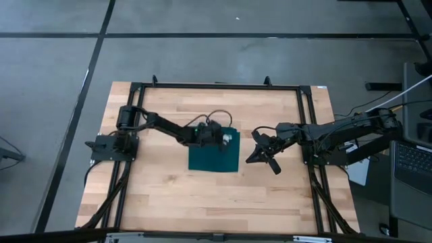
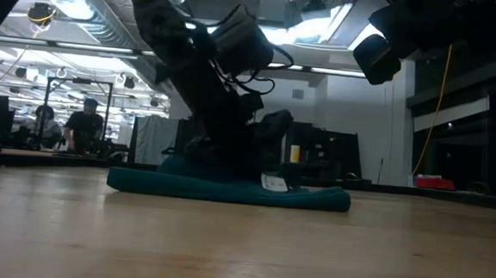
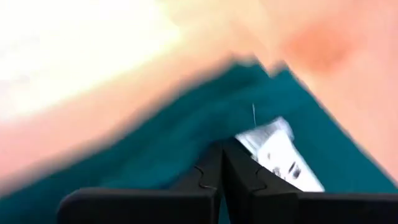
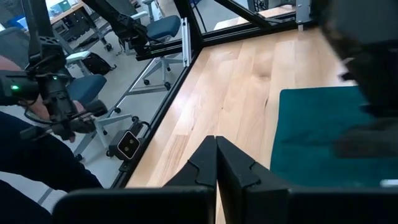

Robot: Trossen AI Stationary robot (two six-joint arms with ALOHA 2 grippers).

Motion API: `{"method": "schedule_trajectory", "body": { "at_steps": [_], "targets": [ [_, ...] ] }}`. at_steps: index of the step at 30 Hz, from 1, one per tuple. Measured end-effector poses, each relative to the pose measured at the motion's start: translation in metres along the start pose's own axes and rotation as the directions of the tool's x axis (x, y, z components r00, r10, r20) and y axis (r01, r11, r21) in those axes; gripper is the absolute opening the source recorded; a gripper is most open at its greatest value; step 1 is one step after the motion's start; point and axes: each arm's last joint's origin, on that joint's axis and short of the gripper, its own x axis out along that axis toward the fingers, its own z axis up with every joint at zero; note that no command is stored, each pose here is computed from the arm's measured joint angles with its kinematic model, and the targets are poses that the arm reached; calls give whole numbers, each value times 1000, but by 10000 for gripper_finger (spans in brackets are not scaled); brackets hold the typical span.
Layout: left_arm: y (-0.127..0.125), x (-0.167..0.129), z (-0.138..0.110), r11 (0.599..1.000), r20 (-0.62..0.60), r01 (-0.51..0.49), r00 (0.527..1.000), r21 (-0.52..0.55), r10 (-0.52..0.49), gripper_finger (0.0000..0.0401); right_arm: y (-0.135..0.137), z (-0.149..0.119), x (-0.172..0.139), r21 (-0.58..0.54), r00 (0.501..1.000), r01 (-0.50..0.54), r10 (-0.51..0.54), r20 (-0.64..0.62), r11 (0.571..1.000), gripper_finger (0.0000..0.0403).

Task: Fold microfiber towels
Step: Fold the green napkin

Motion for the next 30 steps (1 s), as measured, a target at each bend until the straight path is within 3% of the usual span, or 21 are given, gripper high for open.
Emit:
{"method": "schedule_trajectory", "body": {
  "at_steps": [6, 11, 15, 18, 21, 23, 27, 30],
  "targets": [
    [33, 20, 44, 994, 123, -85, 988, -65, 92, 2, -1, 0, 0, 0, 999, 32, -32, 9, 999, 17],
    [27, 12, 67, 999, 118, -12, 993, -30, 16, 2, -1, -1, 0, 3, 999, 37, -37, 0, 999, 23],
    [12, -18, 48, 994, 8, -57, 998, 91, 57, 2, 1, -5, 1, 14, 999, 6, -6, -33, 1000, 12],
    [7, -47, 18, 980, -88, -94, 990, 177, 111, 2, 7, -10, 3, 8, 999, -36, 36, 6, 999, 6],
    [7, -78, -18, 989, -116, -95, 987, 117, 108, 2, 11, -22, 4, 43, 997, -54, 51, 55, 998, 7],
    [15, -94, -36, 992, -74, -126, 989, 18, 127, 2, 12, -29, 3, 79, 995, -34, 26, 93, 996, 14],
    [39, -101, -44, 978, -24, -186, 983, -96, 185, 2, 11, -31, 2, 100, 983, 43, -60, 175, 994, 33],
    [61, -89, -42, 963, -89, -240, 969, -121, 230, 2, 8, -31, 3, 109, 977, 83, -103, 189, 991, 42]
  ]
}}
